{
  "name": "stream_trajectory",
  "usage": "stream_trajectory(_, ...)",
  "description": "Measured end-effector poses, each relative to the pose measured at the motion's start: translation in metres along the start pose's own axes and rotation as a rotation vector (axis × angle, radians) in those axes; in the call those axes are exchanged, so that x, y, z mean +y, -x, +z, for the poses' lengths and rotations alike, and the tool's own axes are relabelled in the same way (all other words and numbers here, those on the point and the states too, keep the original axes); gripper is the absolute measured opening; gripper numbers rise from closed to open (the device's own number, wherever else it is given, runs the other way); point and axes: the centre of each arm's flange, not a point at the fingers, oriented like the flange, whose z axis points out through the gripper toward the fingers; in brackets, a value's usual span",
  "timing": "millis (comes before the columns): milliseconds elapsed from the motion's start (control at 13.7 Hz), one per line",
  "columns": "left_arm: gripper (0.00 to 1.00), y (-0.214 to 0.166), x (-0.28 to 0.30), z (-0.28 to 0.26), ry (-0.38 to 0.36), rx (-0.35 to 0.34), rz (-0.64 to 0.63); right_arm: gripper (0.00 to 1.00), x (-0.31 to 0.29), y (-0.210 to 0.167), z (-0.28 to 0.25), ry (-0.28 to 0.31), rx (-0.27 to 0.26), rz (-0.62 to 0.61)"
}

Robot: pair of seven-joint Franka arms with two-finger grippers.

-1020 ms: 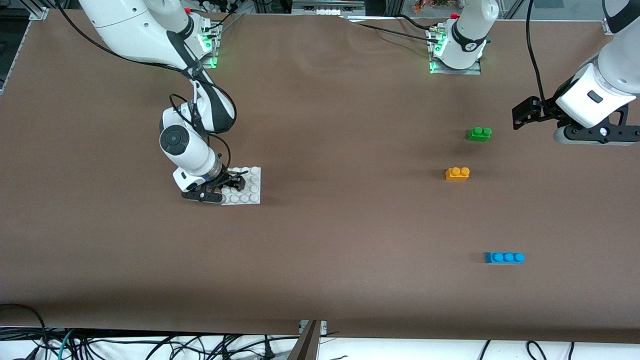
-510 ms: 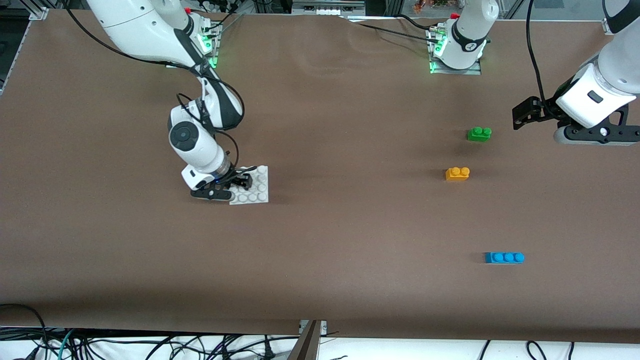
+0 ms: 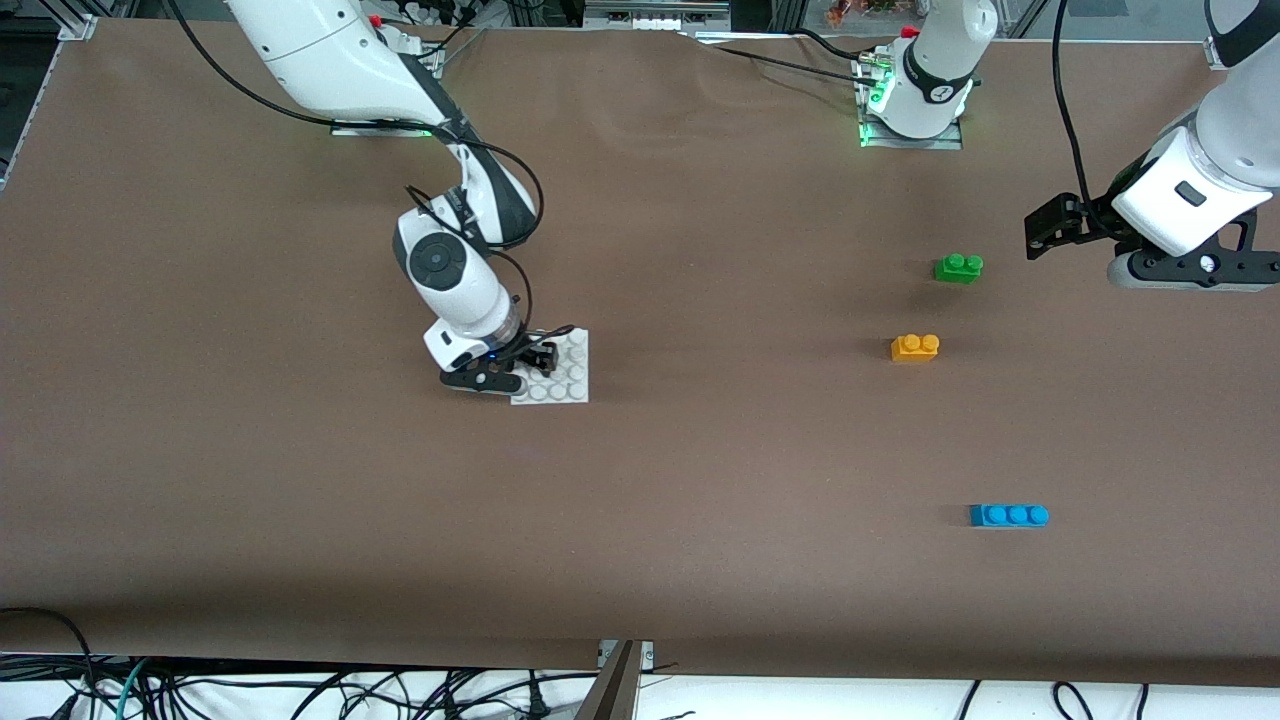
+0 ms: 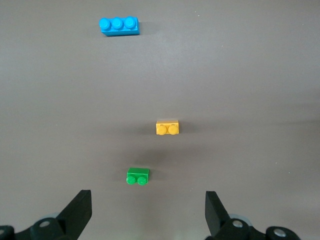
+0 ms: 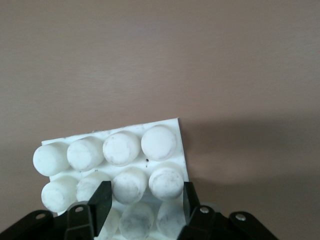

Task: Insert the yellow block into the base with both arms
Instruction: 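Slide the white base plate toward the yellow block with the right gripper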

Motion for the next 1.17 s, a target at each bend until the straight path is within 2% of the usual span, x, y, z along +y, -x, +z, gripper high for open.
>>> stream_trajectory(364, 1.0, 0.0, 0.0, 0.0, 0.0, 0.0, 0.0, 0.63, -0.063, 0.005, 0.01, -0.026, 0.04, 0.07)
stream_trajectory(729, 1.0, 0.0, 0.0, 0.0, 0.0, 0.0, 0.0, 0.63, -0.132, 0.017, 0.019, -0.049, 0.037, 0.122)
stream_trajectory(947, 1.0, 0.0, 0.0, 0.0, 0.0, 0.0, 0.0, 0.63, -0.161, 0.029, 0.024, -0.069, 0.048, 0.11)
stream_trajectory(1166, 1.0, 0.0, 0.0, 0.0, 0.0, 0.0, 0.0, 0.63, -0.194, 0.044, 0.028, -0.081, 0.087, 0.091)
